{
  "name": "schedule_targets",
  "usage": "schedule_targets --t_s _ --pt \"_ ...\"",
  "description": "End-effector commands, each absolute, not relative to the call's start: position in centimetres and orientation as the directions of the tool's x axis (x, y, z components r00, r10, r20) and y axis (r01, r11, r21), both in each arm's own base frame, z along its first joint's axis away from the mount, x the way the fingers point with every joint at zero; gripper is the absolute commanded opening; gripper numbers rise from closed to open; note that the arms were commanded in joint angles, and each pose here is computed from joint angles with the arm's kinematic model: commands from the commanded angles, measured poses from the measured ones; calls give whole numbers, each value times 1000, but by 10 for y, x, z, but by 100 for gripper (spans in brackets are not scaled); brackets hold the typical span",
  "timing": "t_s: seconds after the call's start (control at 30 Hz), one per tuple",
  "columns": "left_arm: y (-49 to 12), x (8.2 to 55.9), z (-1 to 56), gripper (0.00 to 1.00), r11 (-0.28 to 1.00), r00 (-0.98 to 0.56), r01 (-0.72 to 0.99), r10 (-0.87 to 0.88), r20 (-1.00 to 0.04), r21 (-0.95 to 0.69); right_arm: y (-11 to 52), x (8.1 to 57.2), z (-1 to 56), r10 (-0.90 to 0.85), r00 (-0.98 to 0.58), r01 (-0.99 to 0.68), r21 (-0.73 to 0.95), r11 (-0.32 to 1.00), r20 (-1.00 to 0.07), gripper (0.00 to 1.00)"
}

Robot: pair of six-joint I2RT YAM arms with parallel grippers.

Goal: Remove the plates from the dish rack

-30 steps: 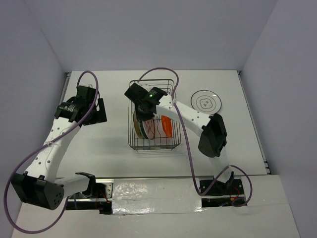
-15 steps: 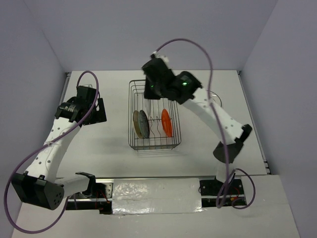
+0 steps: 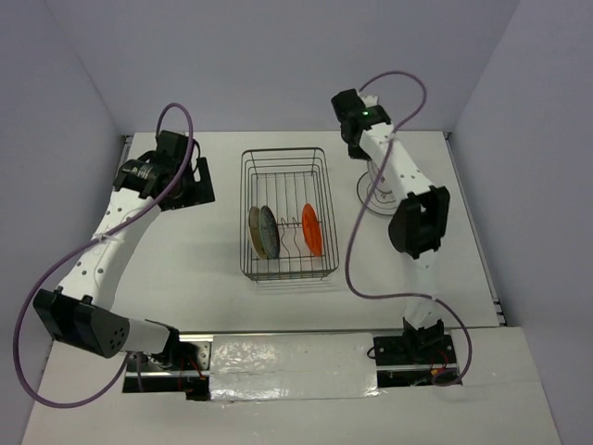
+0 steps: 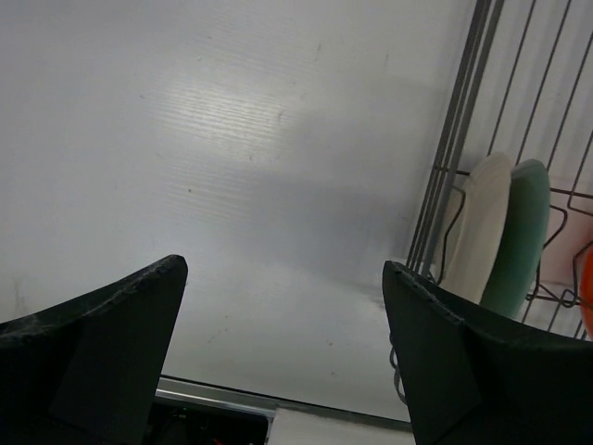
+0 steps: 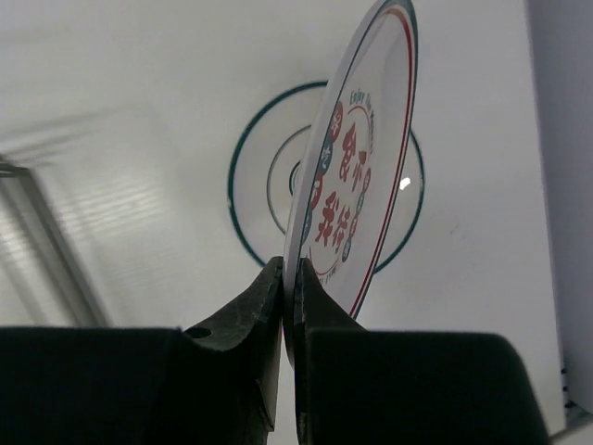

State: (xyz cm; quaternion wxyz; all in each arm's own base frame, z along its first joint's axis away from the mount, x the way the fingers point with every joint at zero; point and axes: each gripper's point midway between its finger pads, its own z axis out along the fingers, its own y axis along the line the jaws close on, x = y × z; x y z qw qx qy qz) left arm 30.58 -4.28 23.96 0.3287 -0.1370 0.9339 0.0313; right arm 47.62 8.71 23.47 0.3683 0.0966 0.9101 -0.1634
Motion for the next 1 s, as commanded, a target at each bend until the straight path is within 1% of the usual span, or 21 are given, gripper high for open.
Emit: schedule_targets --t_s 0.0,0.07,0.17,0.23,0.27,0.37,0.4,0.43,0.47,0.5,0.53,0.57,0.6,0.63,0.67,0.7,0.73,0.77,0.8,0.9,0.97 --pt "-54 302 249 100 958 -753 -282 -248 -609 -41 68 499 211 -13 -754 255 -311 916 -657 0" --pt "-65 300 253 100 963 -757 -265 -241 -608 -52 71 505 190 -21 -775 234 -318 919 -631 0" --pt "-82 298 255 99 969 -769 -237 -231 -595 -70 73 506 163 -28 -801 212 -328 921 -598 5" --pt "-105 297 264 100 976 -767 -199 -213 -605 -91 74 502 144 -30 -828 196 -340 920 -560 15" --pt "-107 298 260 99 976 -776 -209 -199 -598 -53 76 501 139 -27 -837 187 -331 925 -547 42" --pt "-132 296 264 100 981 -789 -184 -185 -585 -62 83 495 149 6 -827 198 -283 938 -562 81" --pt "-140 296 264 100 982 -791 -172 -186 -583 -80 85 490 165 24 -806 203 -239 950 -591 88" --pt "-144 297 265 99 981 -790 -169 -190 -583 -91 86 490 176 45 -787 214 -204 955 -615 98" --pt "-149 299 267 99 980 -783 -167 -199 -590 -109 87 488 188 65 -773 219 -168 961 -631 100" --pt "-156 299 266 99 979 -788 -152 -202 -582 -134 91 483 198 94 -763 219 -119 968 -640 100" --pt "-163 300 265 99 979 -791 -142 -202 -578 -148 88 472 224 124 -736 233 -77 969 -665 100" --pt "-173 304 266 97 977 -786 -125 -205 -584 -176 84 464 228 150 -736 243 -52 969 -660 100" --pt "-190 301 267 97 974 -795 -85 -192 -576 -208 88 459 238 195 -716 247 18 969 -670 100" --pt "-203 304 261 96 975 -803 -72 -182 -568 -211 83 445 271 230 -661 253 77 964 -714 100" --pt "-214 304 258 97 973 -808 -58 -176 -562 -222 72 437 281 268 -634 275 113 955 -725 100" --pt "-237 305 258 97 966 -805 -19 -168 -569 -258 68 428 276 317 -619 301 155 941 -719 100" --pt "-255 306 248 97 959 -822 5 -159 -548 -285 64 409 304 358 -561 284 232 930 -746 100" --pt "-267 307 244 97 952 -824 18 -160 -543 -306 56 396 290 386 -569 309 246 919 -727 100" --pt "-288 311 237 97 941 -825 35 -163 -541 -337 54 382 317 419 -494 283 315 906 -761 100" --pt "-323 318 224 95 939 -831 61 -139 -538 -337 60 355 302 418 -543 244 340 908 -728 100" --pt "-330 325 212 92 959 -833 51 -113 -542 -278 63 340 295 405 -579 221 342 913 -708 100"
